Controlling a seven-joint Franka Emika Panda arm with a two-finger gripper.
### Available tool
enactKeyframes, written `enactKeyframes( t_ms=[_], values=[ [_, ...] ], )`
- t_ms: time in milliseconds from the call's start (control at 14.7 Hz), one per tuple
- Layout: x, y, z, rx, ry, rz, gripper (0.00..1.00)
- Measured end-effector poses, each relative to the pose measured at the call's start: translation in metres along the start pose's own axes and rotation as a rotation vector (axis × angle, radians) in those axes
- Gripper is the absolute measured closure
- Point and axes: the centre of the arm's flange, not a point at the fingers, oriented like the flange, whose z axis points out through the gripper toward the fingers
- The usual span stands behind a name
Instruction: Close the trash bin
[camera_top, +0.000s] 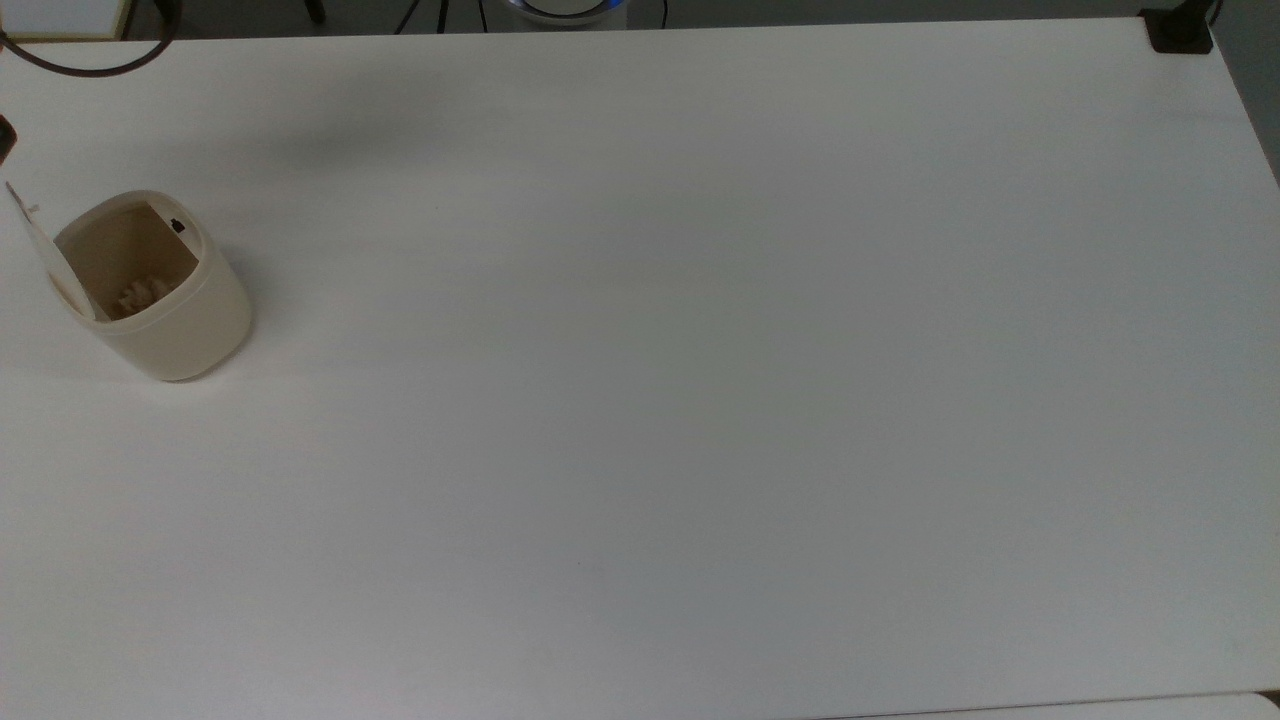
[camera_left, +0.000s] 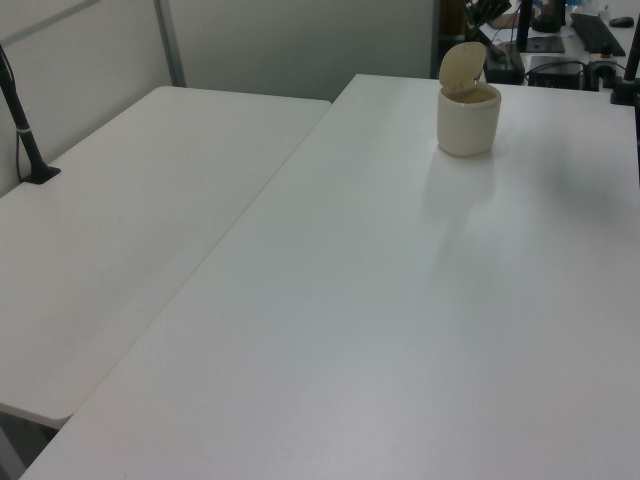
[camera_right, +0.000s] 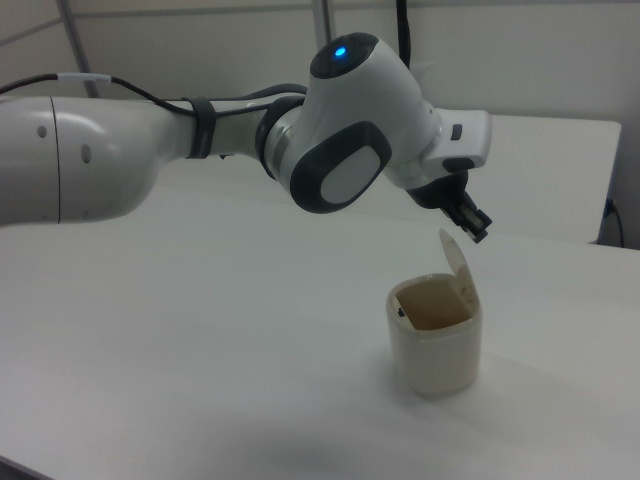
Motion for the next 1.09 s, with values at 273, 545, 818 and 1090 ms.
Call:
enactKeyframes(
  t_ms=[273, 545, 818, 1090],
  values=[
    [-0.012, -0.01, 0.009, 0.005, -0.101, -0.014, 0.99],
    [-0.028, -0.015, 0.017, 0.007, -0.225, -0.05, 0.99],
    [-0.041, -0.027, 0.028, 0.014, -0.272, -0.077, 0.99],
    [-0.06, -0.043, 0.051, 0.008, -0.321, -0.113, 0.99]
  ],
)
